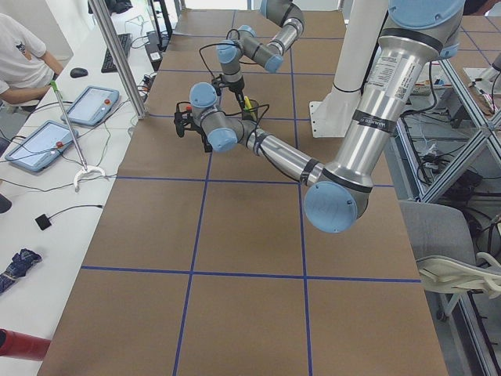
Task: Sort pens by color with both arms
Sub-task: 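Grasp the green highlighter in the cup with the right gripper, then lift the green highlighter out of the cup with the right gripper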
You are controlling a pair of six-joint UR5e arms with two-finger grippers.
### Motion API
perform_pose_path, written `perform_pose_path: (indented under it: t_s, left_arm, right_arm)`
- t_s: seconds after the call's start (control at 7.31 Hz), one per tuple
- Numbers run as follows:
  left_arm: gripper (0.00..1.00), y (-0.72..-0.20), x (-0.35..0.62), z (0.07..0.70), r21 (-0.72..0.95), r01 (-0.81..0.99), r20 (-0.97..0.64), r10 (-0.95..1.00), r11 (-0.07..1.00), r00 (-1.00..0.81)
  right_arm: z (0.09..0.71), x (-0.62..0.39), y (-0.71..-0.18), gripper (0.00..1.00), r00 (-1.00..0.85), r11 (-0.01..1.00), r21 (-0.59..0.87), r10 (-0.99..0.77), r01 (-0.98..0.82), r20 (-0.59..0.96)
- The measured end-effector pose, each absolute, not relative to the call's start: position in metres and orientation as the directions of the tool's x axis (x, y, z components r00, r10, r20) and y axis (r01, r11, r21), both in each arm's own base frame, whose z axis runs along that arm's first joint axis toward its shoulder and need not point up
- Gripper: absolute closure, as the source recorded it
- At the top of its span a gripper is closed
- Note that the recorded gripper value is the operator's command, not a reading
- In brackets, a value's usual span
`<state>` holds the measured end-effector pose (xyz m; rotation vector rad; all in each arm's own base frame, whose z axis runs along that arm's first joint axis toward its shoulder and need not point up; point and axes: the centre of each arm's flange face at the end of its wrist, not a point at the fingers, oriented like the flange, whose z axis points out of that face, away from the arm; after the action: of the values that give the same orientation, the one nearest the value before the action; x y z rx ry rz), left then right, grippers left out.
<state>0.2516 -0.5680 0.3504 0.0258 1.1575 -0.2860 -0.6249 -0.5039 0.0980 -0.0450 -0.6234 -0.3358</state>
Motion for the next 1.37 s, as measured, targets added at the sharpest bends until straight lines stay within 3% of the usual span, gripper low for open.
perform_pose_path:
  t_s: [0.41, 1.09, 1.37]
  left_arm:
    - [0.1, -0.568, 0.251, 0.35, -0.123, 0.242, -0.905, -0.208, 0.963, 0.371]
    - [0.07, -0.568, 0.25, 0.346, -0.116, 0.25, -0.907, -0.205, 0.961, 0.369]
    - [0.01, -0.566, 0.249, 0.342, -0.108, 0.254, -0.909, -0.199, 0.961, 0.367]
  right_arm:
    - [0.085, -0.615, -0.511, 1.0, 0.758, 0.949, 0.065, -0.287, 0.308, 0.586]
    - [-0.022, -0.515, -0.535, 1.0, 0.756, 0.971, 0.124, -0.237, 0.204, 0.61]
    - [-0.058, -0.475, -0.542, 1.0, 0.75, 0.97, 0.197, -0.235, 0.142, 0.619]
